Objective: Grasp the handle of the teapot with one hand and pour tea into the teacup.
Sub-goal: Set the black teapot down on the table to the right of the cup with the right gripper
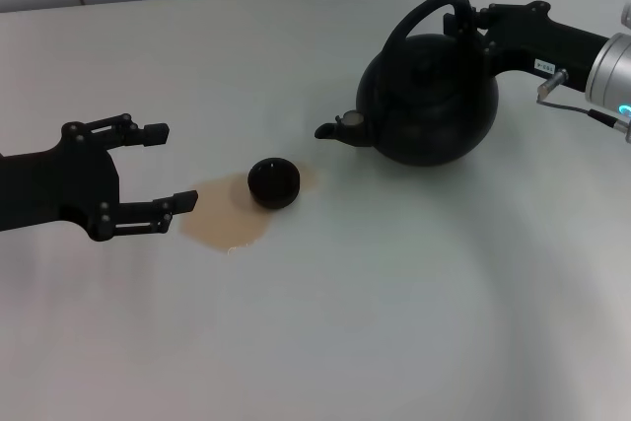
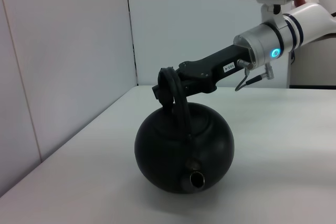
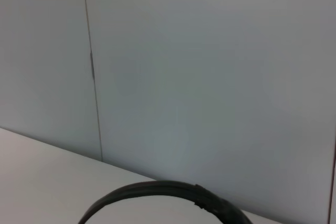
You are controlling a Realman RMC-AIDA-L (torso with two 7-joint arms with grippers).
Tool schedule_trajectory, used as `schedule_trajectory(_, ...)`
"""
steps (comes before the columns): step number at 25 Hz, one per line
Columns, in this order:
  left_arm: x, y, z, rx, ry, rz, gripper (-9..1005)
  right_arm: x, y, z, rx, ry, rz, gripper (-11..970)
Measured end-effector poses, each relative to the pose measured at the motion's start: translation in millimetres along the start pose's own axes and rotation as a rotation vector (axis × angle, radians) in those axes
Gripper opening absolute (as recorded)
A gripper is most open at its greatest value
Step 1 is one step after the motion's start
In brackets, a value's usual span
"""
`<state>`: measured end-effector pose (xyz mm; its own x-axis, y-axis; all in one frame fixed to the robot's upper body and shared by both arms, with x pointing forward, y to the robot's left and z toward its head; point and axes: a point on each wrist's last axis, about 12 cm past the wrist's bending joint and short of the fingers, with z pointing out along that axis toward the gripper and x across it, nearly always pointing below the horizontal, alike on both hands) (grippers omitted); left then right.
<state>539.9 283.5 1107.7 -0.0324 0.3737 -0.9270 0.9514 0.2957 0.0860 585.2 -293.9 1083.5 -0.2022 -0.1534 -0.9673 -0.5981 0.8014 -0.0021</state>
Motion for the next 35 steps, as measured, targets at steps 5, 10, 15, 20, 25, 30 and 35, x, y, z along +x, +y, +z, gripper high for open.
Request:
schedule_trajectory(5,0.1,0.1,0.1,-0.001,0.000,0.000,829,1.7,0.0,-0.6,0.001,0.005,0.003,191)
schedule_trajectory(10,0.0,0.2,0.3,-0.003,0.000,0.000,829,5.3,-2.2,-0.5,0.024,0.021,0.011,197)
schedule_trajectory(15,-1.2,0.6,0.6,-0.003,0.000,0.006,829,6.2,-3.2,-1.1,0.032,0.024,0.017,203)
schedule_trajectory(20,-2.1,0.4,0.6,-0.001,-0.002,0.009,829,6.0,-4.4,-1.7,0.037,0.023,0.021,210)
schedule_trajectory(25,-3.1,0.8,0.3,-0.001,-0.002,0.014,829,5.5,-4.9,-3.4,0.037,0.017,0.022,216)
schedule_trajectory(30,-3.5,0.6,0.5,-0.002,-0.003,0.016,829,4.9,-5.4,-4.5,0.041,0.010,0.028,383)
schedule_trajectory(35,-3.3,0.5,0.2,-0.002,-0.003,0.016,829,5.5,-4.2,-4.5,0.034,0.012,0.029,515)
